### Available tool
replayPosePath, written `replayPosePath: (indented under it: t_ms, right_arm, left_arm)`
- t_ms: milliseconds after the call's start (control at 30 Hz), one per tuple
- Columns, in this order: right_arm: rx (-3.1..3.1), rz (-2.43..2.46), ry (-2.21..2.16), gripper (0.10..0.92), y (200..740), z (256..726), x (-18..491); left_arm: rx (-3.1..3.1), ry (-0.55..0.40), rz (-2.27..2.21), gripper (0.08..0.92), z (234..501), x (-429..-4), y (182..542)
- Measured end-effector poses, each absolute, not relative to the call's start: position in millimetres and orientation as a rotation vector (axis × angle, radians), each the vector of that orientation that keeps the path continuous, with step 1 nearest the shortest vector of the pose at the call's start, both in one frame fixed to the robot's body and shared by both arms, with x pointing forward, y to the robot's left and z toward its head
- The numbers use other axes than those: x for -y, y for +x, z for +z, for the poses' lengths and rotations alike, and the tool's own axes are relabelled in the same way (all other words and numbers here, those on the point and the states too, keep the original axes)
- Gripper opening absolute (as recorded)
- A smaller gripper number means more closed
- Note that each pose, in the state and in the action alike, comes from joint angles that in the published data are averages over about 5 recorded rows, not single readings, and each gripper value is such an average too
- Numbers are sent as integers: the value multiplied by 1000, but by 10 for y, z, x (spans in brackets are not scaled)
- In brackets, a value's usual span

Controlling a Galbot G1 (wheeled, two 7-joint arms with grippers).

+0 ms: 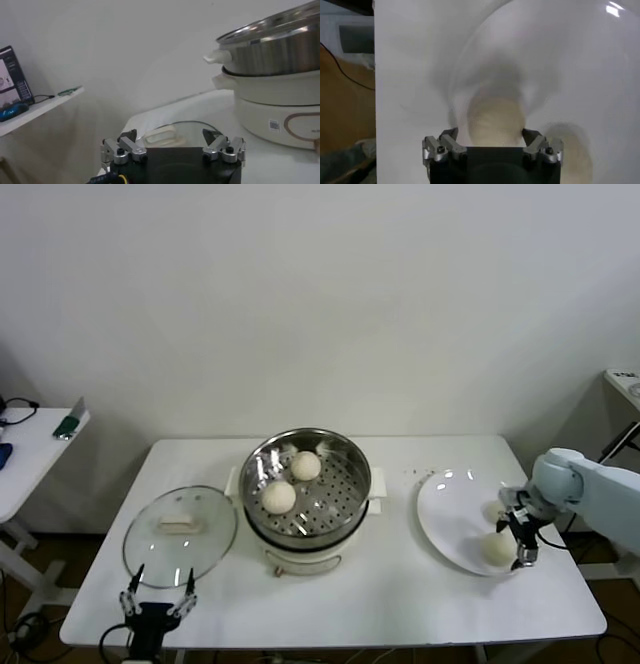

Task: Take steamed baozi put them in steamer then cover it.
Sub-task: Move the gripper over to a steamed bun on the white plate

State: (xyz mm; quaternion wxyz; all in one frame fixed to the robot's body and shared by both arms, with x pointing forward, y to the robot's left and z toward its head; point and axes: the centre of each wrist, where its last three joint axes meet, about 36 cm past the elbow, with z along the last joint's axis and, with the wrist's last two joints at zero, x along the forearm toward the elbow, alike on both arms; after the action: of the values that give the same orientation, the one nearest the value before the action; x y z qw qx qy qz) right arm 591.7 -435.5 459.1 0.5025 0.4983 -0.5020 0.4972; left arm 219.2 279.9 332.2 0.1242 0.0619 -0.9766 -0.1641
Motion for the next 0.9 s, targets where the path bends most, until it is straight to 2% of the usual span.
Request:
replayPosePath:
  t_ms: [500,900]
  right_arm:
    - [1211,1206,1208,821,6037,4605,4296]
    - [1197,1204,1213,746,6045,4614,4316]
  left_arm:
    - [2840,179,-480,823,3283,-2791,2165]
    - [2838,182,-482,823,3277,-2798,2155]
